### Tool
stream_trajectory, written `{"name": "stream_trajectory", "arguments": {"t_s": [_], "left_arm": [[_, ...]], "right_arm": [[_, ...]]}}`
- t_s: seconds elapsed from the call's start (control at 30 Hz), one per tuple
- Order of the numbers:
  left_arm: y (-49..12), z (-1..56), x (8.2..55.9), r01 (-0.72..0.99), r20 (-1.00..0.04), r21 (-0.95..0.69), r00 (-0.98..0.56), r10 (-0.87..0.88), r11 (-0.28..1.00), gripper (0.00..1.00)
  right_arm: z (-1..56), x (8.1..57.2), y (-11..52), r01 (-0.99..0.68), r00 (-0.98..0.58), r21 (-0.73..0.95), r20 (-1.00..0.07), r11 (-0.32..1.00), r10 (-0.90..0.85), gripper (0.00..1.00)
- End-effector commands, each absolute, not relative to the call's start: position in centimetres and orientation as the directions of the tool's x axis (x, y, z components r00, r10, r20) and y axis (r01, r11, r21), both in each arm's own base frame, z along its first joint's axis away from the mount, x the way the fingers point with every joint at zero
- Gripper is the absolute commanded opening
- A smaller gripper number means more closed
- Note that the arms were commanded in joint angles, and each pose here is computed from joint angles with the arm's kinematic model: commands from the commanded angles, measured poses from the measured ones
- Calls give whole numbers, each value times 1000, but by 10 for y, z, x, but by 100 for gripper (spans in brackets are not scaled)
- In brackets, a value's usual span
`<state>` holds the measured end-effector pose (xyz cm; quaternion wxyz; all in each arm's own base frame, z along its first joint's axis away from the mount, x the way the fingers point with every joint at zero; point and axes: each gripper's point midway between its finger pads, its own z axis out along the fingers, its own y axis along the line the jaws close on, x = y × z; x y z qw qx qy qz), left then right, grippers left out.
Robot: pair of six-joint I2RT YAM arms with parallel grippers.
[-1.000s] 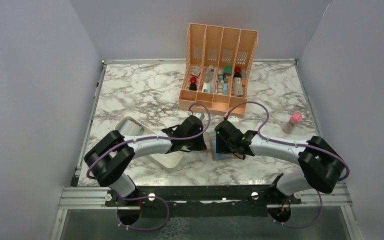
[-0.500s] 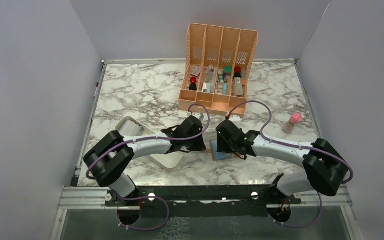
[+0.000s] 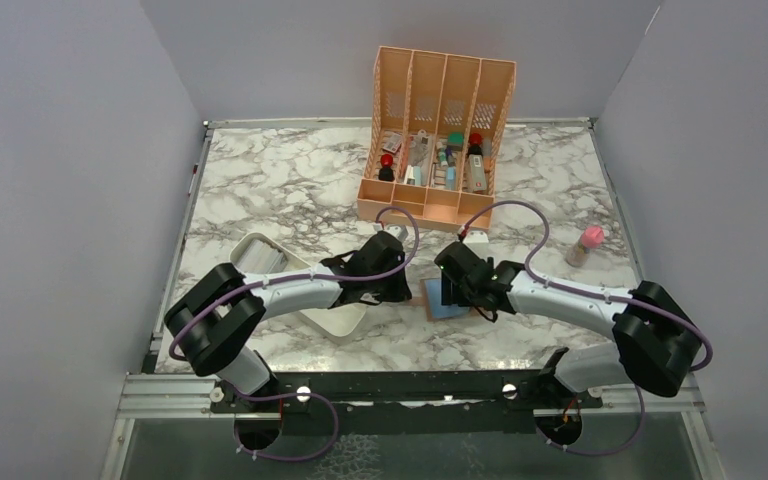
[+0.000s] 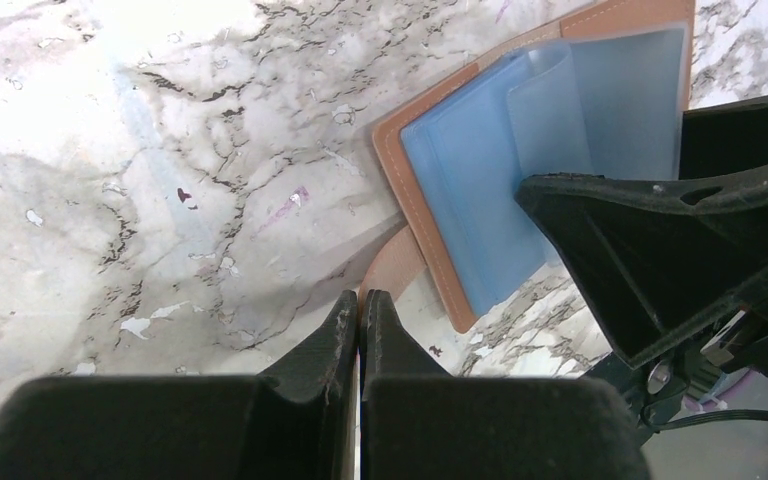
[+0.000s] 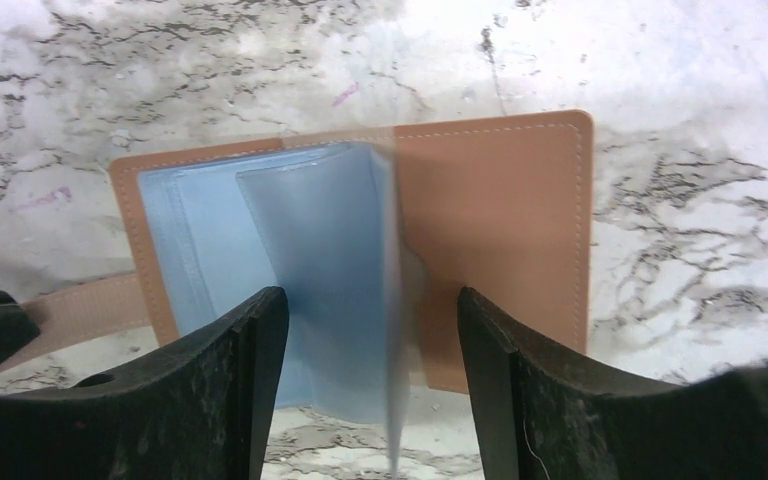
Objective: Put the credit cards into the card holder
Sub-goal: Turn over the card slot in the card holder.
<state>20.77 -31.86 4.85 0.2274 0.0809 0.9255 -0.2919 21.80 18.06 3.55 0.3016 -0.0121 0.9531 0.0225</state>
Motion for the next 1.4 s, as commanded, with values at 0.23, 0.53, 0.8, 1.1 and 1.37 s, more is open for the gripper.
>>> {"name": "stream_trajectory", "arguments": {"t_s": [0.23,0.53,0.8,1.1,1.37], "left_arm": [[-315,56,212,284,-497,-504,-867,-5,816,0],[-316,56,212,291,-498,-504,-867,1,813,0],[-316,57,213,296,-506,-497,-863,5,816,0],[-305,53,220,288,-515,-449,-857,18,846,0],[-300,54,229,276,-513,-443,-858,11,853,0]], "right_arm": [[60,227,153,31,-774,-96,-632,995,-37,70],[59,233,148,39,-781,-171,-620,984,-77,73],[67,234,144,55,-767,-179,-637,982,-74,67],[49,229,138,120,-775,-165,-632,979,-12,57],[44,229,147,131,-779,-110,-626,985,34,39]]}}
